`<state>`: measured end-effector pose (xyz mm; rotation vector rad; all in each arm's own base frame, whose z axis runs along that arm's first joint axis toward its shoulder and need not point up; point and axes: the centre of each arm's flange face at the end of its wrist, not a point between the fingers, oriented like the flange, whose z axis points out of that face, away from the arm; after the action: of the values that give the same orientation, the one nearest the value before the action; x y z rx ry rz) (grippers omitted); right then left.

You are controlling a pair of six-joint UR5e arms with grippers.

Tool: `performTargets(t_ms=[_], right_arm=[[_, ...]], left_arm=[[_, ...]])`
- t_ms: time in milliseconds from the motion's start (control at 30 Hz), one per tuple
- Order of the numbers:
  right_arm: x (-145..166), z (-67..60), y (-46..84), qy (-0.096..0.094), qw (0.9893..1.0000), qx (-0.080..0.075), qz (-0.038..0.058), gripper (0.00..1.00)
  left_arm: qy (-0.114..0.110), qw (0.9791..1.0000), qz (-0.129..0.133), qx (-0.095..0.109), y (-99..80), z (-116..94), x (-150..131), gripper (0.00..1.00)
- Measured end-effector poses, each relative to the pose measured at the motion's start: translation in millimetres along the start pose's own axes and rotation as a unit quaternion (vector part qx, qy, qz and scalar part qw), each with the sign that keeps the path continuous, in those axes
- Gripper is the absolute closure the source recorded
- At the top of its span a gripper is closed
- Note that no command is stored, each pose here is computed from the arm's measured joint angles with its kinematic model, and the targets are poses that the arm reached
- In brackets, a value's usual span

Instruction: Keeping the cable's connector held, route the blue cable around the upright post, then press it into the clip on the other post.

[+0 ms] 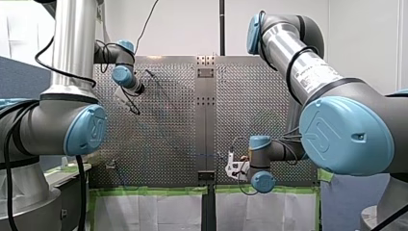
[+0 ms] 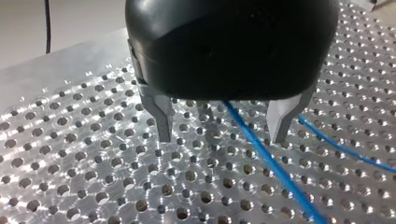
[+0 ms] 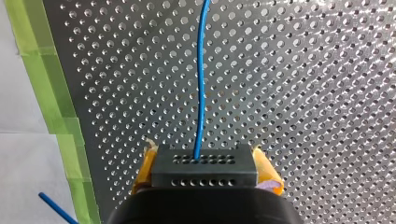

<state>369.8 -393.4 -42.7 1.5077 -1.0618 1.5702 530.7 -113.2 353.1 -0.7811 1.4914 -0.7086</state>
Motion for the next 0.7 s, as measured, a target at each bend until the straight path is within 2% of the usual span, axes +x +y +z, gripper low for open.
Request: performTargets(t_ms=[167,467,700], right_arm=[[0.0,0.2,0.5,0.000,1.0000,0.000,0.0003,1.00],[0.1,0.6,1.6,0.000,1.0000,-0.002,0.0008,1.00],[0.1,1.1,3.2,0.000,1.0000,-0.003,0.0008,1.00]], left_arm=[[0.001,1.0000,0.001,-0.003,0.4,-2.1,0.0,0.00],[-0.018,0.9998,0.001,-0.005,-7.1,-8.8,-11.5,0.00],[-0.020,0.9998,0.002,-0.001,-11.6,-16.2,-14.1,0.00]])
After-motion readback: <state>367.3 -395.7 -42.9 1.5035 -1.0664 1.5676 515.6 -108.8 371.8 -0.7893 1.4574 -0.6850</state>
